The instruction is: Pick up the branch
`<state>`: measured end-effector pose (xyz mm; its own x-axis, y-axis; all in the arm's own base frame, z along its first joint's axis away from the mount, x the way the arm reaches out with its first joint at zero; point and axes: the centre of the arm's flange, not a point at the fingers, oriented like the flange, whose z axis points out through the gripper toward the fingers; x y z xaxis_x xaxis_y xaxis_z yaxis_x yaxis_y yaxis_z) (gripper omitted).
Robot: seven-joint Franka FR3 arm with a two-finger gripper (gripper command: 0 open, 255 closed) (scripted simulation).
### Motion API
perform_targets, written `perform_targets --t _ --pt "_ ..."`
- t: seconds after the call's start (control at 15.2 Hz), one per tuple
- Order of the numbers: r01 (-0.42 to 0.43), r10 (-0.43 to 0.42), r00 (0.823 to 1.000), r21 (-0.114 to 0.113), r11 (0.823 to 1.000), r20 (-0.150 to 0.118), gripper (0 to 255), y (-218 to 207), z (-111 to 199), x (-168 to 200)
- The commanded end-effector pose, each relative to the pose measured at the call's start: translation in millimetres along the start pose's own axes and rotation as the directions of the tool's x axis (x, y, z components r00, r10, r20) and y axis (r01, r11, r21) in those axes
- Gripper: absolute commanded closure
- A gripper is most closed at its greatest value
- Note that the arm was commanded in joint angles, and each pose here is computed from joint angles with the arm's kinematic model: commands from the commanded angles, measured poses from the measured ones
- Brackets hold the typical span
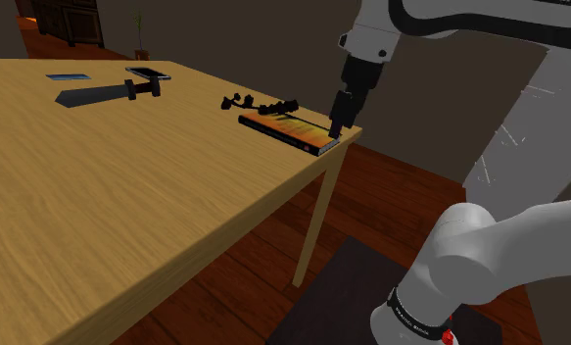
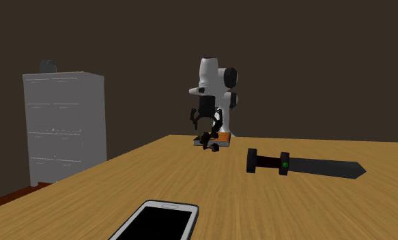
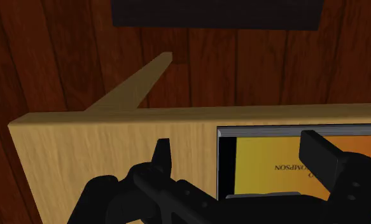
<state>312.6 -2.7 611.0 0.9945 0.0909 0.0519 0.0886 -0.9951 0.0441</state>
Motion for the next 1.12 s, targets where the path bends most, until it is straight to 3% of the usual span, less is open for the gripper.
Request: perform_targets --t 0.0,0.26,0.53,0.79,1.06 --pt "0.000 0.000 1.000 0.000 1.000 0.000 0 0.0 0.0 0.0" --pt "0.040 -0.041 0.994 0.017 0.999 0.099 0 -8.1 -14.9 64.8" --pt "0.078 -0.083 0.977 0.037 0.996 0.196 0 -18.7 -23.5 130.4" --pt "0.113 -0.126 0.949 0.061 0.992 0.290 0 -31.9 -25.7 196.0" --pt "0.146 -0.169 0.909 0.089 0.985 0.380 0 -47.7 -21.6 260.9"
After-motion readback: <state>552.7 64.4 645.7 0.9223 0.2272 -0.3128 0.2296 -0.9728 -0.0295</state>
